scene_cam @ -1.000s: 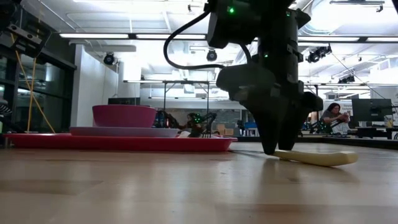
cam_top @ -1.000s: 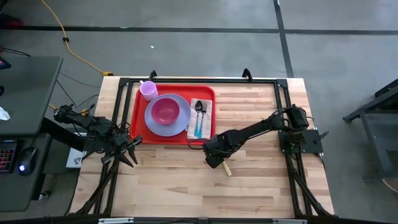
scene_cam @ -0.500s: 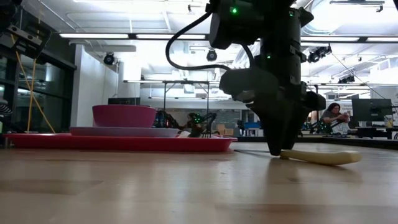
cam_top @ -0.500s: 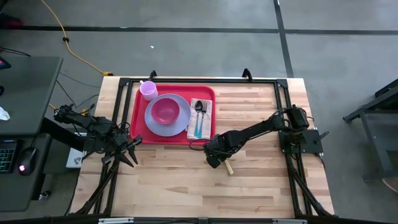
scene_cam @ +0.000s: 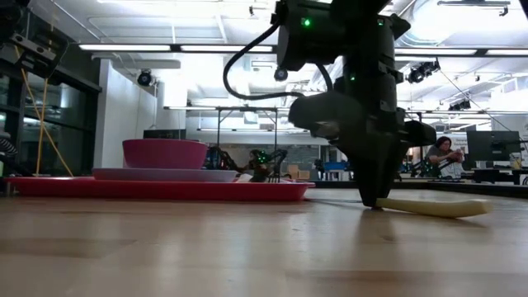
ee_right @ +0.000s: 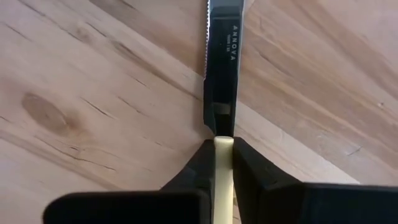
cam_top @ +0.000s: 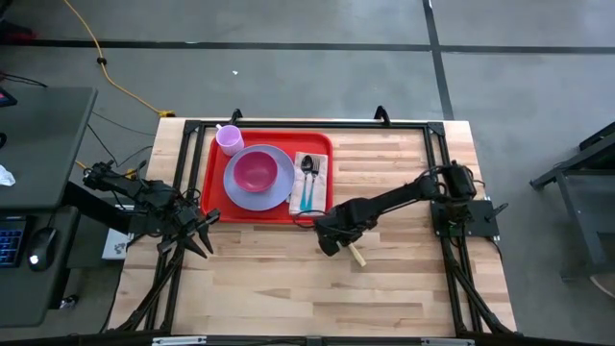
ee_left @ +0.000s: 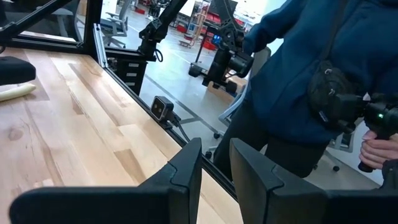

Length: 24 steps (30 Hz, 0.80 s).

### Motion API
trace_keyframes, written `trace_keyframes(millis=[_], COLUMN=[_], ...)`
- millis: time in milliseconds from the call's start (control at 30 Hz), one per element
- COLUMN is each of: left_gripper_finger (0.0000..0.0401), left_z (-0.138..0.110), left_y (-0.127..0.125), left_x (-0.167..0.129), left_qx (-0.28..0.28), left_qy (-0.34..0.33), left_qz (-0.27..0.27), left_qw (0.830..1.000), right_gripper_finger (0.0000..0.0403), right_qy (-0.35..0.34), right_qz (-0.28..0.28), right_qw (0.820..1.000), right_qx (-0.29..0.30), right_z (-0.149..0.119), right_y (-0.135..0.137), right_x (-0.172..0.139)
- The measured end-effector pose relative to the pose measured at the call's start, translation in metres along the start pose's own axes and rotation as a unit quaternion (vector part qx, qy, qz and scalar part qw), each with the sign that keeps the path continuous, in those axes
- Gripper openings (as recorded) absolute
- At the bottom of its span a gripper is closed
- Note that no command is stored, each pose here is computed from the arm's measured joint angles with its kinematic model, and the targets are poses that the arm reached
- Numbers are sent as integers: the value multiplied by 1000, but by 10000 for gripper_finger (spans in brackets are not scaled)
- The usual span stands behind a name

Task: Set up tray
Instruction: Put the yellow knife on top of the brown napkin on the left side of the blue fork on the red tray

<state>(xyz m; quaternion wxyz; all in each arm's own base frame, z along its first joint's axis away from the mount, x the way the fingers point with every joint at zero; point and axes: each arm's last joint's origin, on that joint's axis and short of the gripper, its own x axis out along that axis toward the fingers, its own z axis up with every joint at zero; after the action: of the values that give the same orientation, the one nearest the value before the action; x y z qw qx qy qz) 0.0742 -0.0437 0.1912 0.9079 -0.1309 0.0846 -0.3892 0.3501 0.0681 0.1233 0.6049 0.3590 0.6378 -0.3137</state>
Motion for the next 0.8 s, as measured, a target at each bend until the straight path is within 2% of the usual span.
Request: trace_keyframes(millis=[300,667,800], left_gripper_finger=[115,115,115], left_z=[0,-1,0], left_y=[0,0,0], left_x=[0,0,0], left_qx=[0,9,9], left_qy=[1,4,4], left_qz=[-6,-5,-5], left_qw=[1000,1000,1000], right_gripper_finger=[8,4,3], right_qy=[27,83,94], right_qz=[-13,-118,-107], right_qw=[1000,989,989], right_qx=[11,25,28], right_z=[-2,-12,-11], right_y=[-6,-34,-33], right_x=[-8,-23,-24])
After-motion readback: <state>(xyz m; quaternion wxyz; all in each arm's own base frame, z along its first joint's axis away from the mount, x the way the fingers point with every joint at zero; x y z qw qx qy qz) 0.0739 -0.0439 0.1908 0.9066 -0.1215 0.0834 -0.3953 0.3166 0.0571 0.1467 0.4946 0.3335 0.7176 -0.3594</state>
